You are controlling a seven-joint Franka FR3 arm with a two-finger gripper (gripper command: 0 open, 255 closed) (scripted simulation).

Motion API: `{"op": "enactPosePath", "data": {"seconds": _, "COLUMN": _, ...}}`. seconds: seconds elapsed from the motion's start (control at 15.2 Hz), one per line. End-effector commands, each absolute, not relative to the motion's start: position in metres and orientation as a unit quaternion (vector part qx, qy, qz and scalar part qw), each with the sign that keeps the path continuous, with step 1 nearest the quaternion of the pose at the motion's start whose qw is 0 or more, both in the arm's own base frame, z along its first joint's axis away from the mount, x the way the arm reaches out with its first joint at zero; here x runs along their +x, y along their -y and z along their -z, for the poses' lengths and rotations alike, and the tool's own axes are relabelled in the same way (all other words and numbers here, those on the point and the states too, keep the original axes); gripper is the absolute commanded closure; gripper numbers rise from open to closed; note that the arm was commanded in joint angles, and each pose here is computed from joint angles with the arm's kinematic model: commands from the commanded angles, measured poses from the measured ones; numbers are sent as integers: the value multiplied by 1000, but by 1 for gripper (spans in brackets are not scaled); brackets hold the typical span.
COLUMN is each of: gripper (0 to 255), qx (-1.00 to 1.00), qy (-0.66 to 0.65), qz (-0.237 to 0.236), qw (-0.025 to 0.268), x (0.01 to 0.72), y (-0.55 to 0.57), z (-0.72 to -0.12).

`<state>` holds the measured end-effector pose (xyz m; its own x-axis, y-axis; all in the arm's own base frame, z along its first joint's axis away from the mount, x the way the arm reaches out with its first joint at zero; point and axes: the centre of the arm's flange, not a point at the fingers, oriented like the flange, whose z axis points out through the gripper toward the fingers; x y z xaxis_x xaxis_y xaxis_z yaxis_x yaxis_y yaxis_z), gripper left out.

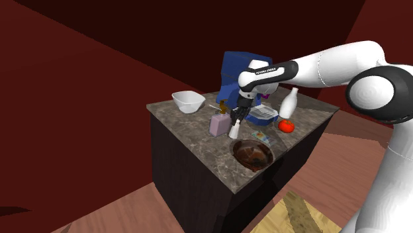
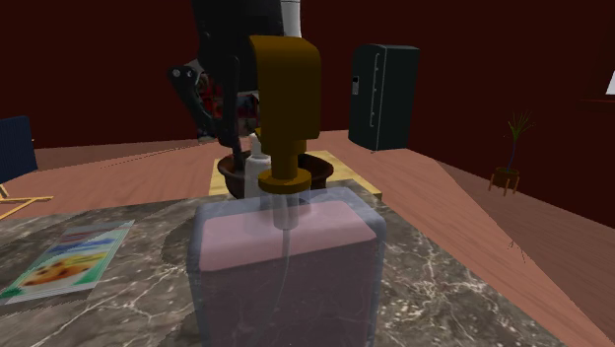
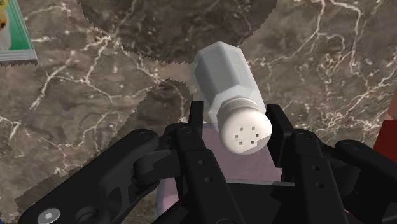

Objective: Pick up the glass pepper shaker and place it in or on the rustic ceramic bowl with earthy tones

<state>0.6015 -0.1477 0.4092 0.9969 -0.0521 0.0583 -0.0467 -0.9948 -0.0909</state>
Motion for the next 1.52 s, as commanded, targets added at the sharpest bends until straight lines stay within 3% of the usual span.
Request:
{"op": "enactPosePath", "data": {"seconds": 0.0, "gripper": 255, "qx": -998, "qy": -25, "qz": 30, "qw": 45, "x": 603, "y": 148, "z": -420}}
{"op": "enactPosePath", "data": {"seconds": 1.45, "gripper": 255, "qx": -998, "qy": -25, "qz": 30, "qw": 45, "x": 603, "y": 148, "z": -534}}
